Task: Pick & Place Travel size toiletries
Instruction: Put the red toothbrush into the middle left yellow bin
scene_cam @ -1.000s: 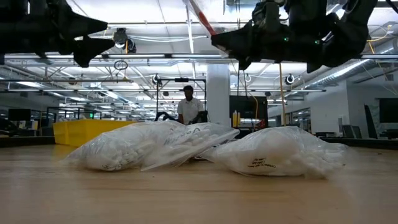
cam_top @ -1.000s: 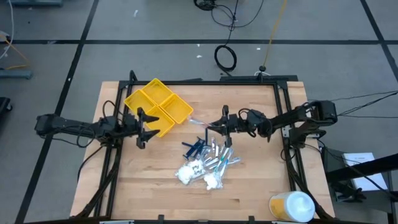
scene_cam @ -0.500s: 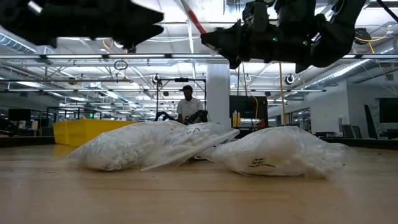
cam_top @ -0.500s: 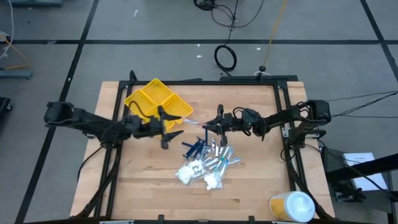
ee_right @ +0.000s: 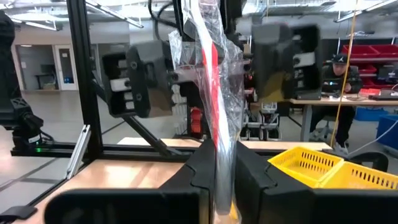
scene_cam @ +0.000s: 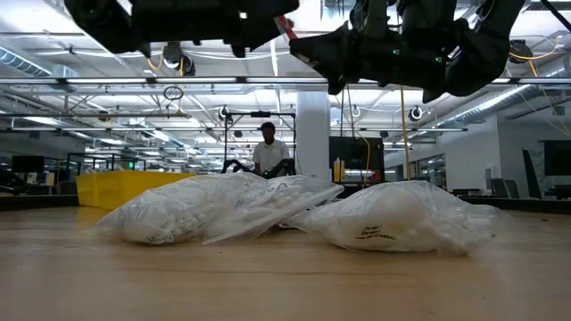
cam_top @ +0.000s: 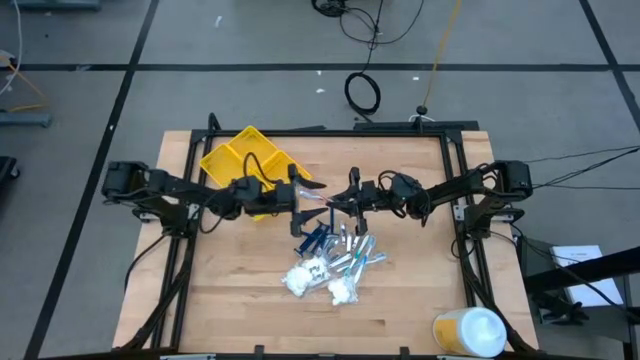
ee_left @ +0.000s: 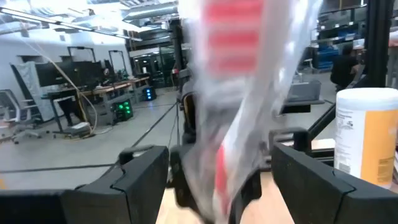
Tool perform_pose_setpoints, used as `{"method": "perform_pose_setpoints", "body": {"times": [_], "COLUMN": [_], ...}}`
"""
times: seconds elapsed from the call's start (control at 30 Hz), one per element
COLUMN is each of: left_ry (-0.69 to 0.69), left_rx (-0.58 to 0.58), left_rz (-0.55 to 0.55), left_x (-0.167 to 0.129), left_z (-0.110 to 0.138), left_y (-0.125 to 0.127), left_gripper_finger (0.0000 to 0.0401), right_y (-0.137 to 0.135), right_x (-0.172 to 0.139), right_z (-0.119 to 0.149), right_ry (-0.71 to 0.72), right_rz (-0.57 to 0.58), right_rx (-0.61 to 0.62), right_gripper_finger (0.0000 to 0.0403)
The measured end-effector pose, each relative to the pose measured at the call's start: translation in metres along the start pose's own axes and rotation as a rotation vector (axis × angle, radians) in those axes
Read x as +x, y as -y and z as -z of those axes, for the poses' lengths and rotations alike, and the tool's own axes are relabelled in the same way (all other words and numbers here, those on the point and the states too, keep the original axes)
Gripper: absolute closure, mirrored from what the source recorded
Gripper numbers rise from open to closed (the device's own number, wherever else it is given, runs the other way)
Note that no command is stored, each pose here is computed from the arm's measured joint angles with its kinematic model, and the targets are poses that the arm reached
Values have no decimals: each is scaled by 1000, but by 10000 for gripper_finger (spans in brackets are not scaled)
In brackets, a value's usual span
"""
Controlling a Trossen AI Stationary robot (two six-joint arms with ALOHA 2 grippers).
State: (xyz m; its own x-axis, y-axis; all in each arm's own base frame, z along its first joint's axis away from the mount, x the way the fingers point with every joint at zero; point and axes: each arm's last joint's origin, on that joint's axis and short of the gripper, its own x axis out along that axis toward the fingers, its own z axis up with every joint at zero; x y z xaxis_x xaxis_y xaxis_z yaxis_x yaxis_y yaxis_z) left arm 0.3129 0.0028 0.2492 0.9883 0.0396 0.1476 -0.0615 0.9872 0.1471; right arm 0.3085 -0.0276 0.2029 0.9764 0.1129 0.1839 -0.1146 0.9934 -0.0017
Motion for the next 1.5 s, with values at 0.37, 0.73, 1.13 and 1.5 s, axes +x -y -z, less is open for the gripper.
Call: {"method": "perform_pose_setpoints", "body": {"times": [0.37, 0.73, 1.13, 1.5], "left_ry": [18, -42, -220, -279], "left_rx": [-29, 35, 74, -106], "left_rz": [-12, 5, -249, -707], "left_x": [1, 0, -50, -133], "left_z": [-7, -3, -46, -41], "left_y": [-3, -2, -19, -39], "left_gripper_finger": [272, 393, 393, 393], "right_y": [0, 1, 2, 0], "right_x": [0, 0, -10, -16], "right_z": [1, 6, -3, -16], "right_ry": [-10, -63, -220, -248], "right_rz": [7, 20, 36, 39], "right_rx": [3, 72, 63, 66], "right_gripper_finger": [384, 322, 195, 164]}}
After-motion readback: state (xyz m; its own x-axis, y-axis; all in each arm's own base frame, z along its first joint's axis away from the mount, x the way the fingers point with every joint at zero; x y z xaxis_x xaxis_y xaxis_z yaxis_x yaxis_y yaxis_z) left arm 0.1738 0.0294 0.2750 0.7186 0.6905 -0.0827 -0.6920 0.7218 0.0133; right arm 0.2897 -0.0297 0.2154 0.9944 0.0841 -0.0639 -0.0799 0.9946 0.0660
